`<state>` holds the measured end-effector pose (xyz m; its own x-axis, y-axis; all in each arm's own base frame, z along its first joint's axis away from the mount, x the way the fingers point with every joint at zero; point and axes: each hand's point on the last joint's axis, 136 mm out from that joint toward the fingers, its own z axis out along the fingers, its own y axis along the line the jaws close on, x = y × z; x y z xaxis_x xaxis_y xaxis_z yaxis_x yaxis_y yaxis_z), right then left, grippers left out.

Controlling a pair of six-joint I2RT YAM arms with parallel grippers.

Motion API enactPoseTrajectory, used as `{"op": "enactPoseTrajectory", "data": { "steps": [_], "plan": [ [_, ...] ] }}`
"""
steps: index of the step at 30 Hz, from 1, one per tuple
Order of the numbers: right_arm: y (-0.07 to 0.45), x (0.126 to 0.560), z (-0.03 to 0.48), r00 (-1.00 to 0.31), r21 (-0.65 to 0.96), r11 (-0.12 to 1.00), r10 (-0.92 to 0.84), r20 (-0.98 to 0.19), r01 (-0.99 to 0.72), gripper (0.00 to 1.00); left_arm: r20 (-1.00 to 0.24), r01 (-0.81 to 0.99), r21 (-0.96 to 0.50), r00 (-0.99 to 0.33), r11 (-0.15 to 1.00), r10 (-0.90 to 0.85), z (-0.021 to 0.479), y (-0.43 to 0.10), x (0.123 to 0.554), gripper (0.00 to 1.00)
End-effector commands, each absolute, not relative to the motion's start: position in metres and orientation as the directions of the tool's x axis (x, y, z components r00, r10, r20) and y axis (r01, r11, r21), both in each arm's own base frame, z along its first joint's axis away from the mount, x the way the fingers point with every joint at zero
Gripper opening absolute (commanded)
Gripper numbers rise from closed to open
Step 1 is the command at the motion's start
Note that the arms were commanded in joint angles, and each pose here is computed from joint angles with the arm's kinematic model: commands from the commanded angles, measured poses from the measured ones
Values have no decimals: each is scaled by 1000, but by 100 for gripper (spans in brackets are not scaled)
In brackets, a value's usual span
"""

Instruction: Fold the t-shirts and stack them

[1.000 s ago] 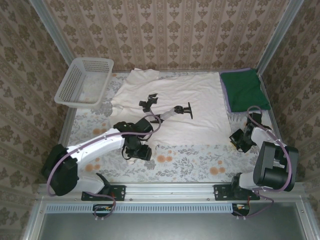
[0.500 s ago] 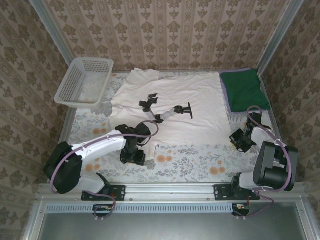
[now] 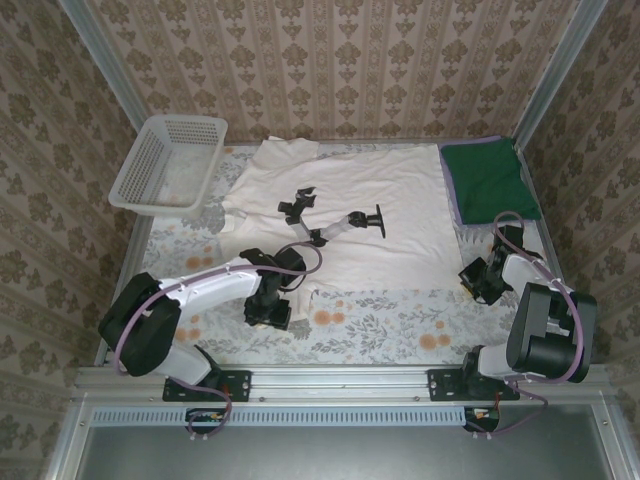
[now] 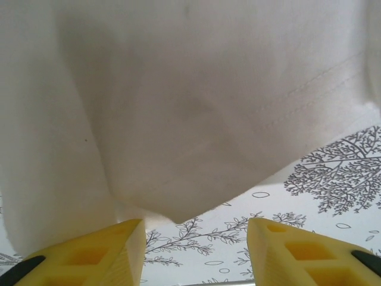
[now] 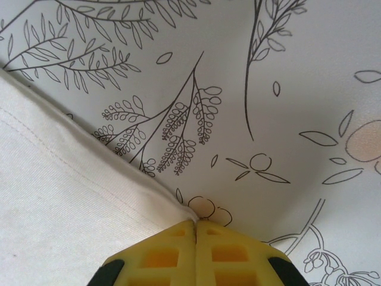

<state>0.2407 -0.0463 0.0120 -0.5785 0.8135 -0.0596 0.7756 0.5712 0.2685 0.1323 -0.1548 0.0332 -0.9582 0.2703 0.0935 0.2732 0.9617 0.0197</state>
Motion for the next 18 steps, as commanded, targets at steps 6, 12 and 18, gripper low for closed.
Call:
{"op": "enactPoseTrajectory", "data": {
  "steps": [6, 12, 18],
  "plan": [
    [-43, 254, 6, -600, 312, 592, 796, -78, 744, 0, 102, 254, 140, -965, 957, 242, 27, -134, 136, 45],
    [-44, 255, 5, -598, 312, 590, 797, -78, 745, 0, 118, 253, 150, -964, 956, 237, 17, -131, 133, 35],
    [-44, 256, 5, -599, 309, 591, 797, -78, 745, 0, 123, 256, 188, -964, 948, 236, 17, -124, 131, 21]
  ]
}}
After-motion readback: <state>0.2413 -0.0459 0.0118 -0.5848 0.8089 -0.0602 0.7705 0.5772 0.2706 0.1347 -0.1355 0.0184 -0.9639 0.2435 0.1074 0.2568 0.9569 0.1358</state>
